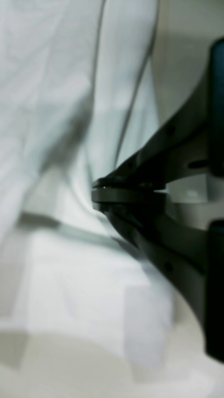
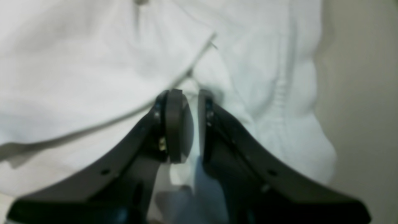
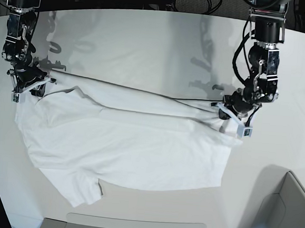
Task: Fold the T-shirt properly
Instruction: 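Lay the folded edge down and drag it back toward the arms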
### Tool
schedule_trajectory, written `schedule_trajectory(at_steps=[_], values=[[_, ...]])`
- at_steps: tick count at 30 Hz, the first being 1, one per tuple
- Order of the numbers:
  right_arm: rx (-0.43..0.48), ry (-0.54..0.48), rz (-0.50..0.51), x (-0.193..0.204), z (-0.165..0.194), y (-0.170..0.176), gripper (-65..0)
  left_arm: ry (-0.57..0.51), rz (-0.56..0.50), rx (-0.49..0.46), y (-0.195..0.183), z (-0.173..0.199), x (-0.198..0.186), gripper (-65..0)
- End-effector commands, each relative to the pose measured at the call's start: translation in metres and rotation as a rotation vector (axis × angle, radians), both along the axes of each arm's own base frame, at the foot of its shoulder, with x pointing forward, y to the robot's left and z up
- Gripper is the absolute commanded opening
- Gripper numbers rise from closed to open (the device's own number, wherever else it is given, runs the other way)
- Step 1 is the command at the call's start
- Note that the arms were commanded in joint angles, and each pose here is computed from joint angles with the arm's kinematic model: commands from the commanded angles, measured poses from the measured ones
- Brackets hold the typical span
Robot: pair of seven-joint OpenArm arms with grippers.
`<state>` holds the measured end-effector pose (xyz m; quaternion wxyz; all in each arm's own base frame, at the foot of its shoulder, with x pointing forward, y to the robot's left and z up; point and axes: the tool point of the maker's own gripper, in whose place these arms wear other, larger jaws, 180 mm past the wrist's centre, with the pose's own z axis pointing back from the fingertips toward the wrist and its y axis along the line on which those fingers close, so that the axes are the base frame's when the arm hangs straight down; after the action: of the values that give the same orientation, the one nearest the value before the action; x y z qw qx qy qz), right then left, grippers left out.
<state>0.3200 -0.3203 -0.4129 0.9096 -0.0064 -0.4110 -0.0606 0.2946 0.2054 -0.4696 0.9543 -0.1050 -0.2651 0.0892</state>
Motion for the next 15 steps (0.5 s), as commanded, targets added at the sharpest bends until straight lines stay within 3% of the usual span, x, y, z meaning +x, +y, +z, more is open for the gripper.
schedule_trajectory(at_steps=[1,10,15], values=[[-0.047,0.036,-0.014,-0.007,0.002,-0.017,-55.0,0.234,0.008,0.125,0.027,-0.032,-0.062,-65.0],[-0.065,0.074,0.075,-0.051,-0.001,0.008,-55.0,0.35,-0.041,0.136,0.017,-0.047,-0.157,-65.0],[-0.079,0.103,0.045,-0.085,-0.001,-0.004,-55.0,0.406,-0.034,0.162,0.03,-0.044,-0.204,-65.0]])
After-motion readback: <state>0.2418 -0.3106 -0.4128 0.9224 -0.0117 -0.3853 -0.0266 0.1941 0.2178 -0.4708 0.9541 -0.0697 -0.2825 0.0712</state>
